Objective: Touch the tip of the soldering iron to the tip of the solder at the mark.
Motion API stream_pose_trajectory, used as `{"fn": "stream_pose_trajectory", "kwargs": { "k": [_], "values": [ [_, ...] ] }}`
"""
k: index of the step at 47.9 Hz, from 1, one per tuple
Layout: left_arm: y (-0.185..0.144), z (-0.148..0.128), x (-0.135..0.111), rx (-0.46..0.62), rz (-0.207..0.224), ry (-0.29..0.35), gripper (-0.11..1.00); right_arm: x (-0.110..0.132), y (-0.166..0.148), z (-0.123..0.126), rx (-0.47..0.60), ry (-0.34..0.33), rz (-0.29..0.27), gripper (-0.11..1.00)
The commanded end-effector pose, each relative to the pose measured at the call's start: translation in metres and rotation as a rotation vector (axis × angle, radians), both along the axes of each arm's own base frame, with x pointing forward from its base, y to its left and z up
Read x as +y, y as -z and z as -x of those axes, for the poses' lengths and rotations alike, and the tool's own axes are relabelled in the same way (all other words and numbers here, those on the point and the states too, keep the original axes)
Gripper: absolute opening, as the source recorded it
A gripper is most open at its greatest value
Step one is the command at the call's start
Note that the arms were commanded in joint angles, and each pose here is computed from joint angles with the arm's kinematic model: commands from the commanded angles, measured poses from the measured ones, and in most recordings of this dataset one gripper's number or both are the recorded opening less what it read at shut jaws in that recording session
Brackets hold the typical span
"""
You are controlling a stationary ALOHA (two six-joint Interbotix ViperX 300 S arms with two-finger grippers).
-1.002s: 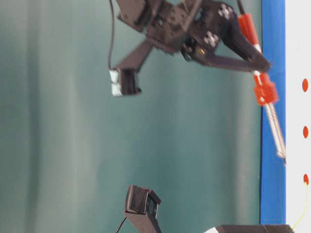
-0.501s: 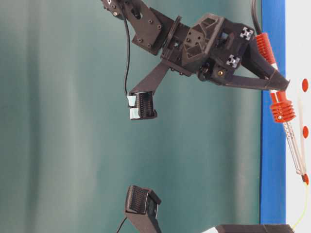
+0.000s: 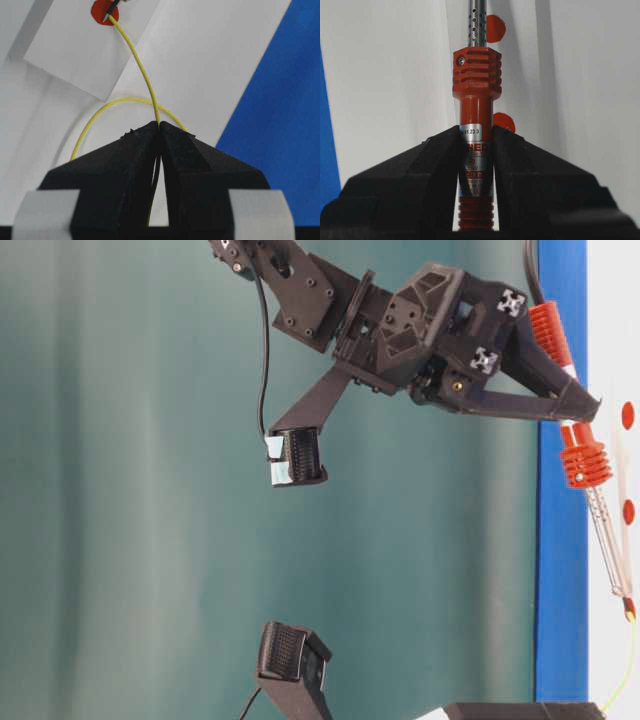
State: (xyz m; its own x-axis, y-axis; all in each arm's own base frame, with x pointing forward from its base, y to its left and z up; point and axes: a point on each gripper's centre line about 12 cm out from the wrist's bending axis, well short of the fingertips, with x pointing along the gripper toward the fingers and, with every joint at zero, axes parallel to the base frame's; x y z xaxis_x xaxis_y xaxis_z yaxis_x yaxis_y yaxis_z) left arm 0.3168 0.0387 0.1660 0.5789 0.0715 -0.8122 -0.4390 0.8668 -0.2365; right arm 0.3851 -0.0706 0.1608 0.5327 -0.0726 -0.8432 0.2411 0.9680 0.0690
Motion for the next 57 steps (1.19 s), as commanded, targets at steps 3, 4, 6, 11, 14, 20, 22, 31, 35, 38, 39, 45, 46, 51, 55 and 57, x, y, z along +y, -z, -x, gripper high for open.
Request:
{"fn": "stream_pose_trajectory", "kwargs": {
  "k": [3,4,6,11,14,20,22,31,35,38,39,45,46,51,55,57],
  "values": [
    [-0.0063,-0.0027,-0.0001,-0.024,-0.004,0.002,0.03,0.0000,-0.0088,-0.0029,-0.026,0.000,0.004,0.07],
    [-0.0063,-0.0027,-0.0001,-0.024,-0.005,0.003,0.03,0.0000,-0.0088,-0.0029,-0.025,-0.001,0.005,0.07],
    [-0.0063,-0.0027,-0.0001,-0.024,-0.004,0.002,0.03,0.0000,-0.0088,-0.0029,-0.026,0.000,0.004,0.07],
    [-0.0063,-0.0027,-0.0001,-0.024,-0.003,0.001,0.03,-0.0001,-0.0093,-0.0033,-0.027,-0.001,0.006,0.07],
    [-0.0062,-0.0025,-0.0001,-0.023,-0.003,0.001,0.03,-0.0006,-0.0088,-0.0028,-0.025,0.001,0.005,0.07],
    [-0.0062,-0.0025,-0.0001,-0.023,-0.004,0.002,0.03,-0.0007,-0.0093,-0.0032,-0.027,0.001,0.006,0.07],
    [-0.0062,-0.0025,-0.0001,-0.023,-0.004,0.002,0.03,-0.0006,-0.0088,-0.0028,-0.025,0.001,0.005,0.07],
    [-0.0061,-0.0024,-0.0001,-0.022,-0.001,-0.001,0.03,-0.0006,-0.0088,-0.0028,-0.025,0.001,0.005,0.07],
    [-0.0060,-0.0022,-0.0001,-0.020,0.002,-0.007,0.03,-0.0006,-0.0088,-0.0028,-0.025,0.001,0.005,0.07],
    [-0.0060,-0.0022,-0.0002,-0.021,0.004,-0.007,0.03,-0.0007,-0.0093,-0.0032,-0.027,0.001,0.006,0.07],
    [-0.0060,-0.0022,-0.0001,-0.020,0.002,-0.007,0.03,-0.0006,-0.0088,-0.0028,-0.025,0.001,0.005,0.07],
    [-0.0060,-0.0022,-0.0002,-0.021,0.004,-0.007,0.03,-0.0007,-0.0093,-0.0032,-0.027,0.001,0.006,0.07],
    [-0.0060,-0.0022,-0.0001,-0.020,0.002,-0.007,0.03,-0.0006,-0.0088,-0.0028,-0.025,0.001,0.005,0.07],
    [-0.0060,-0.0022,-0.0001,-0.020,0.002,-0.007,0.03,-0.0012,-0.0088,-0.0027,-0.025,0.002,0.005,0.07],
    [-0.0060,-0.0022,-0.0001,-0.020,0.002,-0.007,0.03,-0.0012,-0.0093,-0.0031,-0.027,0.003,0.004,0.07],
    [-0.0060,-0.0023,-0.0007,-0.021,0.004,-0.006,0.03,-0.0007,-0.0093,-0.0032,-0.027,0.001,0.006,0.07]
  ]
}}
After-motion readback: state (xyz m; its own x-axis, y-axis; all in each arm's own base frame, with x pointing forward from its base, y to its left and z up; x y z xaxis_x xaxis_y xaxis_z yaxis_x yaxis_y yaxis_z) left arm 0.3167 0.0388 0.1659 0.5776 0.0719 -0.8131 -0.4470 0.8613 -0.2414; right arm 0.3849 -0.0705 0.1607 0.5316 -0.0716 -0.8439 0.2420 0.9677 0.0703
